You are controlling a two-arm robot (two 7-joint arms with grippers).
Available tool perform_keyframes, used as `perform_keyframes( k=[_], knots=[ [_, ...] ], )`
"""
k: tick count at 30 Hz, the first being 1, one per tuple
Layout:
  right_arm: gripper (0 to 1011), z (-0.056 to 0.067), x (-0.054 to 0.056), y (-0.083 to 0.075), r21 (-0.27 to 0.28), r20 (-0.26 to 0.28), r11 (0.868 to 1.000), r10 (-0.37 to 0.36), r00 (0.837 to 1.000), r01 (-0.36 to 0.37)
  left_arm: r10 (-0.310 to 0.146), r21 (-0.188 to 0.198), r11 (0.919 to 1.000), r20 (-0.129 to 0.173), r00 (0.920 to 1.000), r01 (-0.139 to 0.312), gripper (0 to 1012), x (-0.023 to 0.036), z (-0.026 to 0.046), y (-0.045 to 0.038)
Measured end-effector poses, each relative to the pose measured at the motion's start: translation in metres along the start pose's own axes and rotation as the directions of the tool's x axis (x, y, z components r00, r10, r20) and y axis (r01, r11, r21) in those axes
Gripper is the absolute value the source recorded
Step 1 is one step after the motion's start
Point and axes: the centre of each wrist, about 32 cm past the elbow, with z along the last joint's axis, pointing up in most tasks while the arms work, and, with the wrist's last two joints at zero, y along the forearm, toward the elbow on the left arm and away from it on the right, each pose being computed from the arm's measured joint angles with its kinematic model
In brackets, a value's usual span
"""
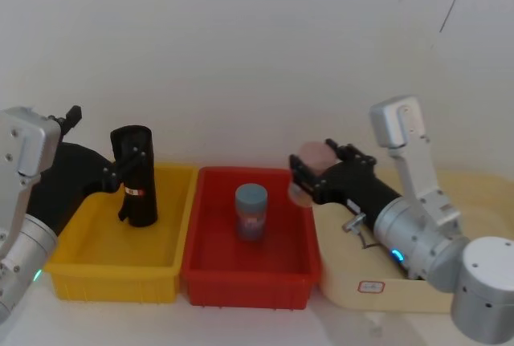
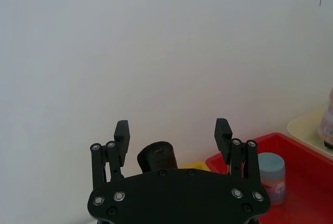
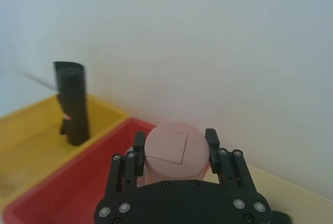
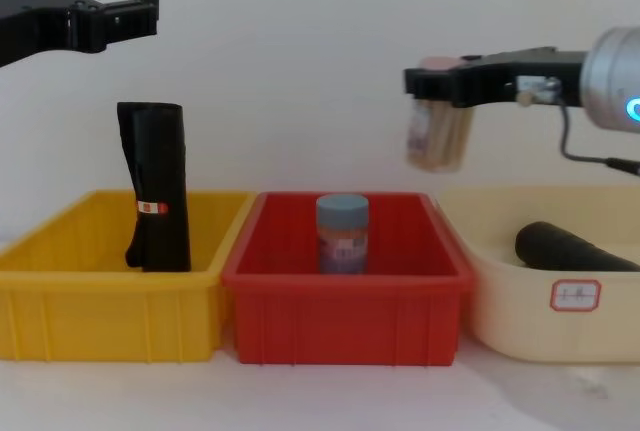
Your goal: Pick up the garbage bag with the one hand and transfer it to the other hand.
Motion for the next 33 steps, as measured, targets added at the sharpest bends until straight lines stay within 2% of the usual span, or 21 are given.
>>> perform_keyframes(
  k=[4, 9, 19, 22, 25, 26, 33],
  knots=[
    [668, -0.001, 0.007, -0.006, 0.000, 0.004, 0.999, -0.043, 0.999, 0.043, 0.000, 0.000, 1.0000, 0.000, 1.0000, 0.000, 1001, 0.0000, 0.0000, 0.0000],
    [668, -0.010, 0.014, -0.013, -0.030, 0.012, 0.994, -0.101, 0.995, 0.101, 0.000, 0.000, 1.0000, 0.000, 1.0000, 0.000, 1001, 0.0000, 0.0000, 0.0000],
    [668, -0.041, 0.021, -0.015, -0.148, 0.021, 0.976, -0.160, 0.987, 0.161, 0.000, 0.000, 1.0000, 0.000, 1.0000, 0.000, 1001, 0.0000, 0.0000, 0.0000],
    [668, -0.046, 0.022, -0.015, -0.169, 0.022, 0.972, -0.164, 0.986, 0.165, 0.000, 0.000, 1.0000, 0.000, 1.0000, 0.000, 1001, 0.0000, 0.0000, 0.0000],
    [724, -0.052, 0.022, -0.015, -0.190, 0.025, 0.967, -0.166, 0.986, 0.168, 0.000, 0.000, 1.0000, 0.000, 1.0000, 0.000, 1001, 0.0000, 0.0000, 0.0000],
    [781, -0.055, 0.022, -0.015, -0.200, 0.028, 0.965, -0.166, 0.986, 0.169, 0.000, 0.000, 1.0000, 0.000, 1.0000, 0.000, 1001, 0.0000, 0.0000, 0.0000],
    [952, -0.061, 0.022, -0.015, -0.214, 0.034, 0.961, -0.173, 0.984, 0.176, 0.000, 0.000, 1.0000, 0.000, 1.0000, 0.000, 1001, 0.0000, 0.0000, 0.0000]
  ],
)
